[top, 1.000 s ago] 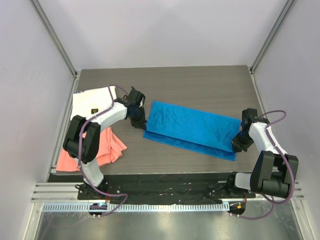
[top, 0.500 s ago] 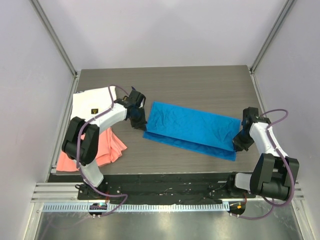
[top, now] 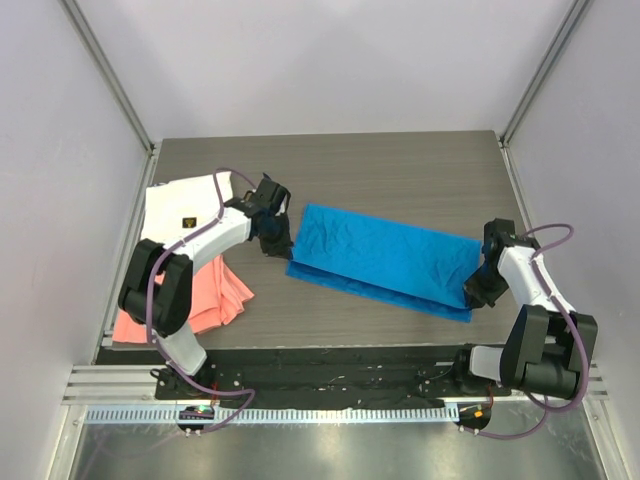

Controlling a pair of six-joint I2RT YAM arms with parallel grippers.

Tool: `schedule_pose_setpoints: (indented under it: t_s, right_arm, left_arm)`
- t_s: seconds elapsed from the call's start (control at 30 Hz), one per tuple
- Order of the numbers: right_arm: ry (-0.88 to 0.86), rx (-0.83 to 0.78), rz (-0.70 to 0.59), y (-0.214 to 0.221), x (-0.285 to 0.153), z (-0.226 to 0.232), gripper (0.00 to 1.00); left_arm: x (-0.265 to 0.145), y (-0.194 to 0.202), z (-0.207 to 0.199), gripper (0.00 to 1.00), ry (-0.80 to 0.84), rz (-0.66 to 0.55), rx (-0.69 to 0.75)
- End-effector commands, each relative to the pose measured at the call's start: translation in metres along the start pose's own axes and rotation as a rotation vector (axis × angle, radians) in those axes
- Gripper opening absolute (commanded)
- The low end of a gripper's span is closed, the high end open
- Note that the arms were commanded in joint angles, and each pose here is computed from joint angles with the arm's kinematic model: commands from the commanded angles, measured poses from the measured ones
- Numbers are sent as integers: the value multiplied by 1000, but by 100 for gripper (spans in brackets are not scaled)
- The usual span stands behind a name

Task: Fold the napkin into a case and place the utensils inside
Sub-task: Fold and flatten the napkin at the center of the board.

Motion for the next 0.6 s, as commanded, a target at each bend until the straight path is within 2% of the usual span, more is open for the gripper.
schedule_pose_setpoints:
  t_s: [0.0, 0.23, 0.57]
  right_arm:
    - [23, 10, 25, 2, 7, 0, 5]
    - [38, 10, 60, 7, 18, 2, 5]
    - [55, 26, 39, 5, 24, 1, 5]
  left_arm:
    - [3, 5, 3, 0, -16, 17, 5]
    - [15, 10, 10, 0, -48, 40, 7]
    - [13, 17, 8, 0, -52, 37, 9]
Point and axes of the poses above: each gripper's point midway between its finger pads, its own x axis out along the fingers, its own z axis along the line the jaws close on, y = z × x, the point moved 2 cm from there along -x, back along the fingers, and after that the axes turned 11 degrees about x, right-handed, at the moved point
